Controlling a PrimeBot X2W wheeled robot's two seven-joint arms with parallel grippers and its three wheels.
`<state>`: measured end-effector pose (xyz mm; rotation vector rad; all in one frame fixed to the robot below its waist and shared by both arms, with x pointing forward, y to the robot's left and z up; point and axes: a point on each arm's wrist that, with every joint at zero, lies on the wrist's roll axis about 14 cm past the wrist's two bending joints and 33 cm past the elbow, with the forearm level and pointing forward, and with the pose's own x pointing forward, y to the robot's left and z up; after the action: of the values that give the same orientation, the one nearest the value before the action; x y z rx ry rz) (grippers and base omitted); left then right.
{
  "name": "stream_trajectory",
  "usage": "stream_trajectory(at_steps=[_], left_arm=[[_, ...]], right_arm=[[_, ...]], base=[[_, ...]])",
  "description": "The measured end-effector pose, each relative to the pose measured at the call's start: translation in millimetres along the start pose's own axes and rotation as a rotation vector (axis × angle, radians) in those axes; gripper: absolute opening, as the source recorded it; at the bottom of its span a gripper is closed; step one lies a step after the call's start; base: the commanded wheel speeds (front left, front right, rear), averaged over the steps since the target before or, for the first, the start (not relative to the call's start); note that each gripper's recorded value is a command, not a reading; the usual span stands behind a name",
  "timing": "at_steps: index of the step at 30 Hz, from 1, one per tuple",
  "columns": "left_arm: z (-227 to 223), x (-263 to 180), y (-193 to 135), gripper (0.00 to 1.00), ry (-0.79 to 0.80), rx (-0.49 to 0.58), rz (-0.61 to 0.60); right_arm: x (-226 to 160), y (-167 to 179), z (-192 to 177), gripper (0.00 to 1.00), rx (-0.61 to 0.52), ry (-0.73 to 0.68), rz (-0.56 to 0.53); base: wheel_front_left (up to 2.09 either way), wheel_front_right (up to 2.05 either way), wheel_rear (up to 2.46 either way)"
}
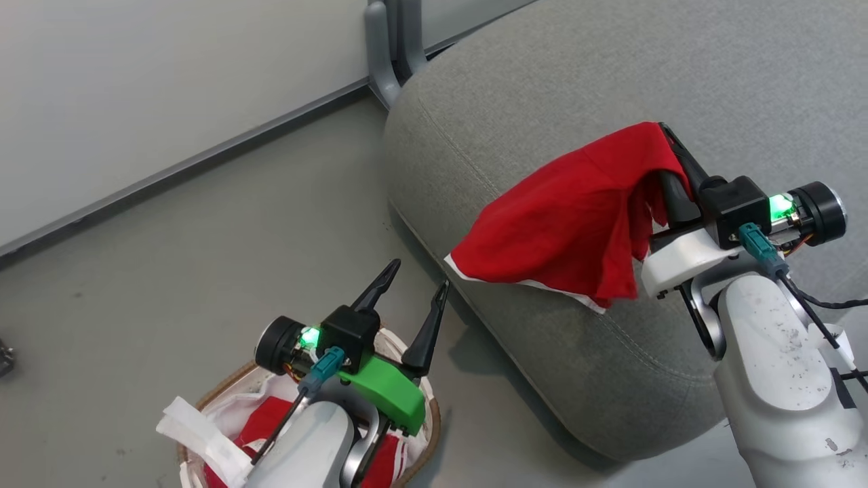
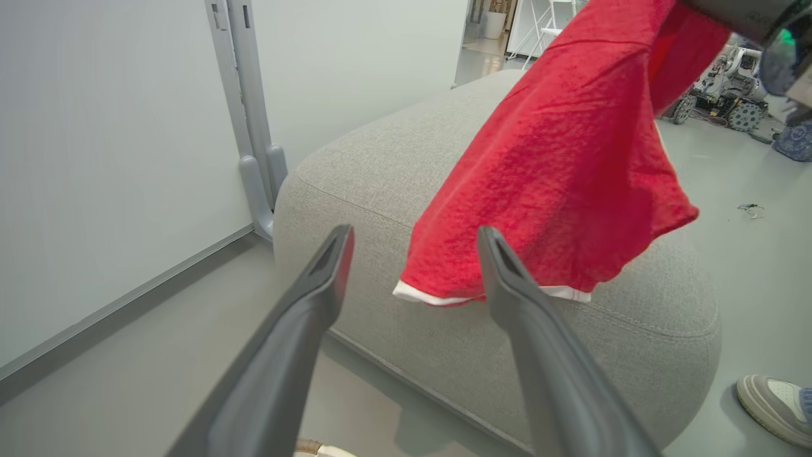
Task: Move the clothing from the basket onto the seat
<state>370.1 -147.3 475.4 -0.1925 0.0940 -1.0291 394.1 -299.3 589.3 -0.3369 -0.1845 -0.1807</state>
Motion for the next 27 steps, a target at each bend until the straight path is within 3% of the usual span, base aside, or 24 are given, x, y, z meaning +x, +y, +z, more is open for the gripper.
stream_trajectory(at_steps=[13,18,27], left_arm=[[-21,22,3,1.0,0.016,-0.045,-0.065],[-23,20,20,1.0,0.012,-0.044,-0.033],[-27,16,62,1.0,0.001,-0.036,0.047]], right_arm=[[13,-6,-41,0.0,0.009,0.109,-0.036],[53,-2,-25,0.0,0.015,0.043,-0.014],[150,-45,32,0.0,-0.096,-0.126,-0.069]], base=[[0.0,0.0,0.0],[0.0,0.0,0.0],[0.0,0.0,0.0]])
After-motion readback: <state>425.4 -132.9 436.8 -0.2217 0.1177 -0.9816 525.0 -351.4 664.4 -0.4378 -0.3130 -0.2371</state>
